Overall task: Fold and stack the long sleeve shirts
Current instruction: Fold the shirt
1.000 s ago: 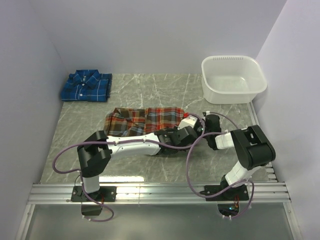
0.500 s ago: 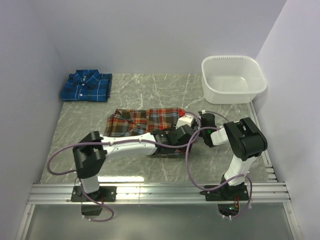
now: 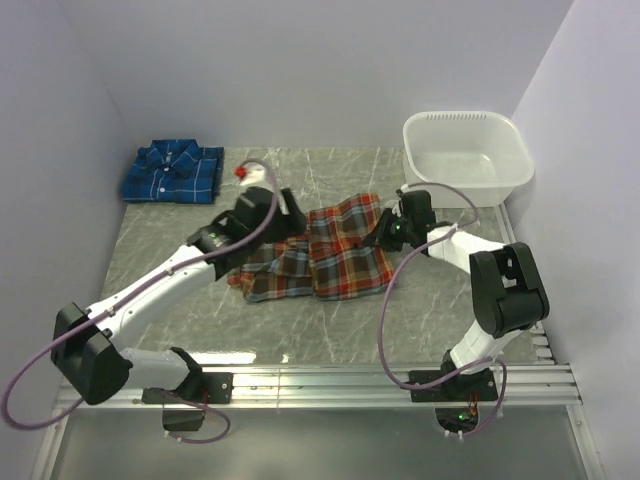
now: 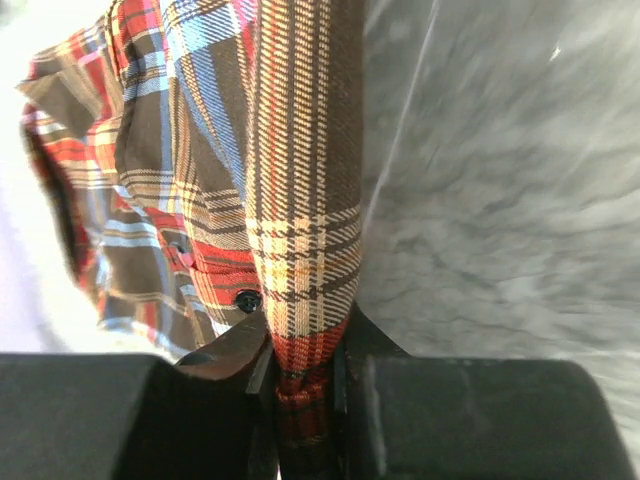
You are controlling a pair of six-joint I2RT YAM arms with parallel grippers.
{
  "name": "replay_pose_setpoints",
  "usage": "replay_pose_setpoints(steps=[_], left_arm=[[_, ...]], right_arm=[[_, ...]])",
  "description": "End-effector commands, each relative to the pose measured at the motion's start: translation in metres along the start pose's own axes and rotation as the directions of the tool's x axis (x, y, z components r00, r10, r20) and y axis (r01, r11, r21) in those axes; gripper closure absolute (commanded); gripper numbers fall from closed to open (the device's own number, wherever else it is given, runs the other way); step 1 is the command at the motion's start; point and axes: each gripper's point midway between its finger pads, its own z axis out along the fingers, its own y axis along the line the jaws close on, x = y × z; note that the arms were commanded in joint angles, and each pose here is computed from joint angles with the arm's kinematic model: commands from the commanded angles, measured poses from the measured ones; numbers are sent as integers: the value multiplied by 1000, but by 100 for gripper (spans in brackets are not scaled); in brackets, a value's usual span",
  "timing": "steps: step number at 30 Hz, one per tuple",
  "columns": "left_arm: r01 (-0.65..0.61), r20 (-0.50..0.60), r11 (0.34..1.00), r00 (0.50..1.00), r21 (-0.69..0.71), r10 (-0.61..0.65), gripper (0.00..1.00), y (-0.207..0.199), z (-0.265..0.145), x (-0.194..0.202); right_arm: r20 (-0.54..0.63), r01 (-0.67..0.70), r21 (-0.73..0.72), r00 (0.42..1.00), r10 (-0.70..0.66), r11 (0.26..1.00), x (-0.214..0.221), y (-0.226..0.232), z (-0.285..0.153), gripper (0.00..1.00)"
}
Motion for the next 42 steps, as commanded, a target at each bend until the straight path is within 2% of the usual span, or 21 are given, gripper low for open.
replay_pose_setpoints(steps=[1, 3, 8, 11, 12, 17, 19, 23, 26, 27, 29, 30, 35, 42], left_arm=[[59, -41, 993, 997, -101, -63, 23, 62, 9, 3], [91, -79, 987, 992, -132, -102, 26, 86, 14, 18], [274, -107, 939, 948, -208, -300, 33, 147, 28, 41], [362, -118, 910, 913, -200, -390, 34, 162, 42, 51], [381, -136, 910, 905, -165, -403, 34, 157, 47, 51], [402, -202, 895, 877, -191, -437, 35, 165, 76, 67], [413, -222, 893, 867, -181, -446, 40, 163, 83, 71], [444, -280, 877, 832, -183, -480, 43, 164, 96, 90], [459, -301, 871, 817, -176, -491, 51, 162, 96, 101], [461, -305, 870, 815, -172, -492, 57, 161, 95, 103], [462, -318, 870, 810, -171, -493, 65, 158, 92, 110], [461, -322, 870, 809, -174, -493, 74, 158, 91, 113], [460, -329, 868, 803, -189, -497, 92, 156, 83, 124], [466, -328, 865, 800, -188, -502, 93, 152, 72, 133]], right_arm=[[25, 151, 154, 987, -157, 976, -25, -7, -26, 100], [6, 212, 200, 976, -218, 957, -32, -2, -33, 100], [-14, 326, 348, 939, -343, 879, -58, 1, -48, 100], [-29, 388, 405, 911, -412, 828, -72, 8, -54, 100], [-33, 407, 411, 901, -433, 816, -73, 12, -54, 100], [-59, 475, 464, 859, -509, 748, -84, 26, -57, 100], [-79, 497, 503, 841, -535, 707, -84, 27, -55, 100], [-119, 526, 582, 809, -576, 620, -85, 30, -58, 100], [-143, 526, 650, 793, -592, 548, -88, 30, -62, 100], [-152, 531, 659, 788, -597, 533, -88, 31, -62, 100], [-162, 523, 697, 781, -603, 491, -91, 32, -65, 100], [-169, 532, 700, 771, -614, 476, -88, 37, -64, 100], [-188, 550, 738, 724, -664, 391, -88, 57, -67, 100], [-250, 610, 743, 635, -731, 276, -66, 97, -52, 98]])
